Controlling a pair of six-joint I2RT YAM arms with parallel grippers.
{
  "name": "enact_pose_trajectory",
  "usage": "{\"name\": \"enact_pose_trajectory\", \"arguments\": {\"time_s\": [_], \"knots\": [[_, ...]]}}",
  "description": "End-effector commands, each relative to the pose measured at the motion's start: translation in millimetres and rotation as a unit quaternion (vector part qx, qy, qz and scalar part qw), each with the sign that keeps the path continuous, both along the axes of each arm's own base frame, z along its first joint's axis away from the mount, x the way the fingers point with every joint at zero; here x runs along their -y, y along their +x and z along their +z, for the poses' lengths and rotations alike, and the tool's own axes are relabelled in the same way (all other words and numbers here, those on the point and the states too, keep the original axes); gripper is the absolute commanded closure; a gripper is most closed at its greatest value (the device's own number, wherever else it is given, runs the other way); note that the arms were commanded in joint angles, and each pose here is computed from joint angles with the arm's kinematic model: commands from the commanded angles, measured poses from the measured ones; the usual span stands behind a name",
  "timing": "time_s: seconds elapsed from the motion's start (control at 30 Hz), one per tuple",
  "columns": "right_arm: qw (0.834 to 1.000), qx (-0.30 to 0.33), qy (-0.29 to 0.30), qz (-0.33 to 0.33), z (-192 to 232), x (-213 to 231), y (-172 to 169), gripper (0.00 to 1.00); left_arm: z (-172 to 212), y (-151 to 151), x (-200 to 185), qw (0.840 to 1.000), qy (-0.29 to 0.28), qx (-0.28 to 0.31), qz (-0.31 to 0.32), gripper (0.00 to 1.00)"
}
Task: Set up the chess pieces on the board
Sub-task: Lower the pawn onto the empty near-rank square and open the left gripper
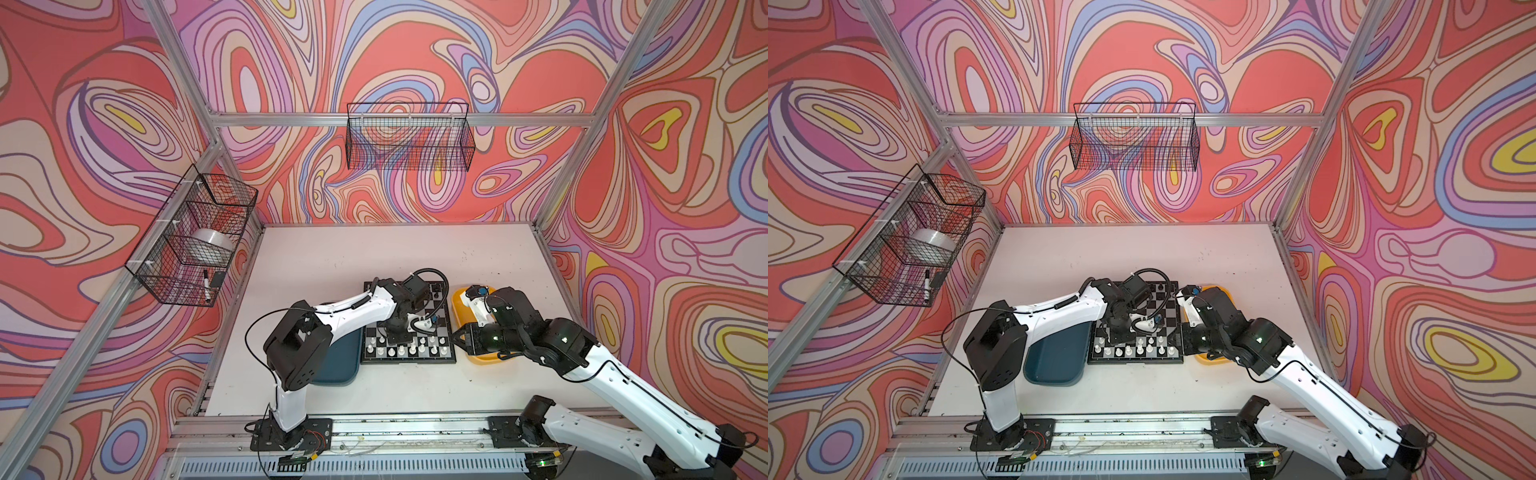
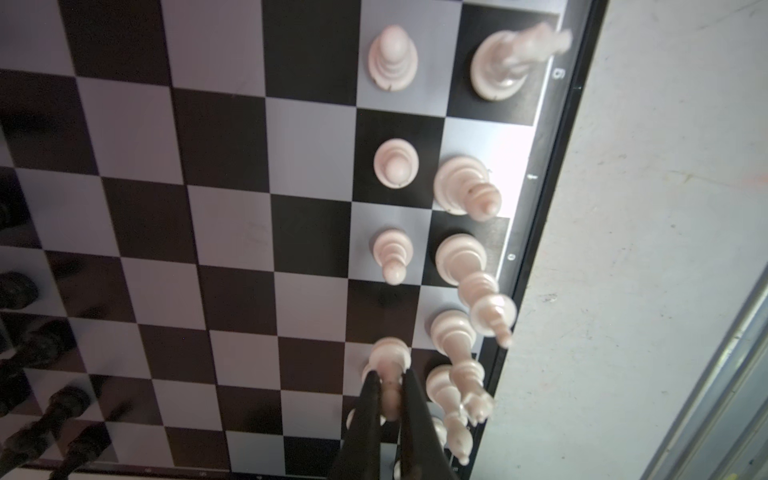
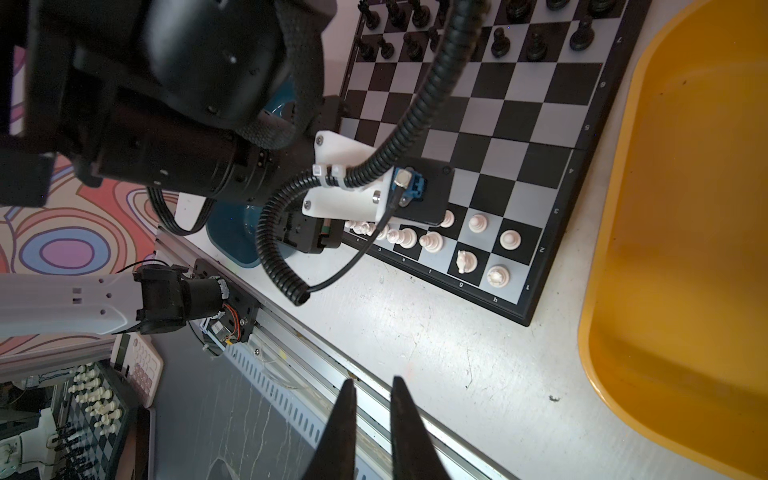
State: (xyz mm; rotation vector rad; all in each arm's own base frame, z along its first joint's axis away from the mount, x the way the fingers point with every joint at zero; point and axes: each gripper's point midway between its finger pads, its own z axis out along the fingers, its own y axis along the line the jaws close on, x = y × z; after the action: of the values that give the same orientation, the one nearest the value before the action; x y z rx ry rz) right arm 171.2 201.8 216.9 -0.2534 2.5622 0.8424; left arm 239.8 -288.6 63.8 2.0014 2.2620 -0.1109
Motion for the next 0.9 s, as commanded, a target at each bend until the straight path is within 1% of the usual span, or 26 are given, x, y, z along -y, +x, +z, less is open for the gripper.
{"name": "enact_pose_trajectory", "arguments": {"time_s": [0.0,0.87], "knots": [[1.0,-0.003,-0.007,-0.004,-3.8,3.7,-2.4,0.84,-0.5,0.8,9.3,1.0,-0.009,-0.005,-0.001,0.91],[1.0,-0.005,-0.005,-0.006,-5.7,3.4,-2.4,0.84,-26.5,-1.8,3.0,1.0,0.012,-0.011,-0.003,0.91]]}}
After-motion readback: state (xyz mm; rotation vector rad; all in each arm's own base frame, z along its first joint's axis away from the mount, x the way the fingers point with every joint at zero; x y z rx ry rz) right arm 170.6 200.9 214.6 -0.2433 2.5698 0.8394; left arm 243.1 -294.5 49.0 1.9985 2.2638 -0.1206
